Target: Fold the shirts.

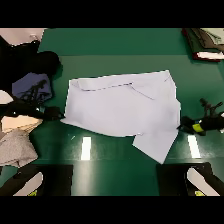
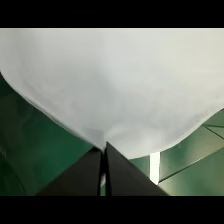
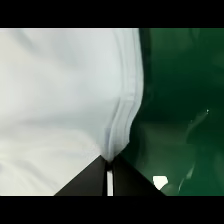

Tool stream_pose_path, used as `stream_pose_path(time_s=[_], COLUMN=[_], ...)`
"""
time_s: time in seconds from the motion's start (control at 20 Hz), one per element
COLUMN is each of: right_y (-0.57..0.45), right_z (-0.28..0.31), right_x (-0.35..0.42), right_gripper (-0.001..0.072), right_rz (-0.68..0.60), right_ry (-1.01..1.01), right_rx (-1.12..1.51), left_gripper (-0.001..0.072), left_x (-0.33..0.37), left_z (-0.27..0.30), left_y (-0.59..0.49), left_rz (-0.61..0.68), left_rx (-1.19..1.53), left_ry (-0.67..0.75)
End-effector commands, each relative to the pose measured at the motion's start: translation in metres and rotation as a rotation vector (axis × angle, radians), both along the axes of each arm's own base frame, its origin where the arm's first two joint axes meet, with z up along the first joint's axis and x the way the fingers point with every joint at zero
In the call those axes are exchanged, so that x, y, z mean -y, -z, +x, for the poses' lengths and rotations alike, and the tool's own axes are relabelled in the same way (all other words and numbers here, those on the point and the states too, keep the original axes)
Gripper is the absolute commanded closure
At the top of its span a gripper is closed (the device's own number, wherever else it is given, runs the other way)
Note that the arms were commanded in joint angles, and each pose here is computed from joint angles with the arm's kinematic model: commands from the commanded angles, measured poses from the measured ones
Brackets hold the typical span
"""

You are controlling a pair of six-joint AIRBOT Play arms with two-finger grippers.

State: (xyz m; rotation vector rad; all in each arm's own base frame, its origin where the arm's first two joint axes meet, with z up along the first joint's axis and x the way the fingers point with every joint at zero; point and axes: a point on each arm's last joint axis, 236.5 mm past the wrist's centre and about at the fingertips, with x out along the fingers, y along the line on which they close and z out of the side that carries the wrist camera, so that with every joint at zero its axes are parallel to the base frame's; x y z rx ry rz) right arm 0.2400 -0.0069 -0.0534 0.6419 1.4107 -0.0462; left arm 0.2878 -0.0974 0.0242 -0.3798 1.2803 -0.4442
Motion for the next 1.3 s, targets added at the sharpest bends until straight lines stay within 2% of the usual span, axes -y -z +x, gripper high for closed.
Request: stream_pose_path(time_s=[0.0,0.15,0.3,0.5,0.65,0.8,0.95,1.1,1.25], right_y=[-0.088,-0.241,-0.395,-0.540,-0.593,-0.603,-0.581,-0.514,-0.400], right_z=[0.052,0.091,0.077,0.005,-0.044,-0.066,-0.051,0.002,0.053], right_x=[-0.002,-0.004,-0.011,-0.041,-0.051,-0.031,-0.007,0.013,0.037], right_gripper=[0.0695,0.0695,0.0695,0.0696,0.0696,0.0696,0.0697,0.0698,0.0698], right_rz=[0.000,-0.060,-0.203,-0.374,-0.516,-0.644,-0.671,-0.549,-0.383], right_ry=[0.020,0.010,-0.014,-0.059,-0.065,0.005,0.030,-0.009,-0.044], right_rx=[0.280,0.684,1.056,1.416,1.542,1.486,1.335,1.052,0.661], left_gripper=[0.0685,0.0685,0.0685,0.0685,0.0685,0.0685,0.0686,0.0686,0.0685], left_x=[0.001,0.005,0.008,0.018,0.029,0.034,0.029,0.008,-0.002], left_z=[0.034,0.056,0.039,-0.041,-0.111,-0.152,-0.134,-0.055,0.016], left_y=[-0.069,-0.197,-0.337,-0.488,-0.548,-0.564,-0.549,-0.472,-0.331], left_rz=[-0.002,0.019,0.072,0.114,0.066,0.054,0.065,0.091,0.086], left_rx=[0.179,0.465,0.812,1.252,1.491,1.577,1.513,1.226,0.802], left_ry=[0.017,0.069,0.091,0.081,0.058,0.047,0.036,-0.020,-0.005])
